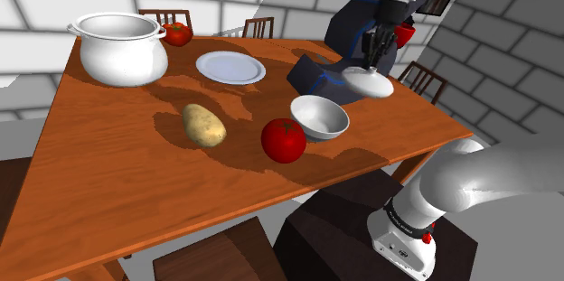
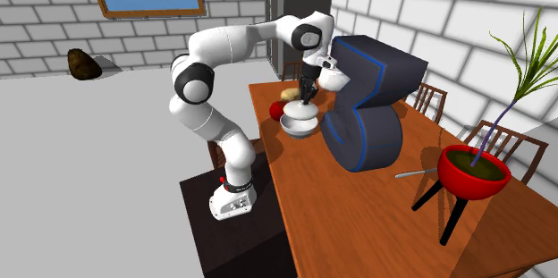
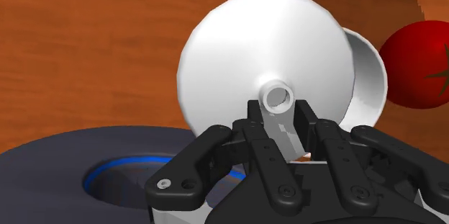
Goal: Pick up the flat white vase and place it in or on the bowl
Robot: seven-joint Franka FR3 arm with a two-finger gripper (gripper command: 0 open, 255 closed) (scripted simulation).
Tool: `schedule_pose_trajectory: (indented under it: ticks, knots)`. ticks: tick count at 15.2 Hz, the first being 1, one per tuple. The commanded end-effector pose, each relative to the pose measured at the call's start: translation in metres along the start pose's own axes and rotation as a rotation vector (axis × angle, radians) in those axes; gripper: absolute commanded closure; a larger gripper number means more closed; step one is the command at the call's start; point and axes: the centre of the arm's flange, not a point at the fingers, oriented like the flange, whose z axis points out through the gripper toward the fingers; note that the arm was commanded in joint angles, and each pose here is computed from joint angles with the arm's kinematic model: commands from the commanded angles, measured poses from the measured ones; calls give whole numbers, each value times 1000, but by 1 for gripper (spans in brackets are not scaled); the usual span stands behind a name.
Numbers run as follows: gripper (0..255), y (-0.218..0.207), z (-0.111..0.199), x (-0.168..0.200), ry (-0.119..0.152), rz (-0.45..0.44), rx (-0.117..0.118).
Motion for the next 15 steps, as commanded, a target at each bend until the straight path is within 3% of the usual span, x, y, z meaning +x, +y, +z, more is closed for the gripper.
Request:
schedule_pose_trajectory:
  ticks: [1,7,15]
  knots:
    - [255,-26,-5,8,0,0,1]
    - [255,-100,-21,39,0,0,1]
    - [255,-98,21,45,0,0,1]
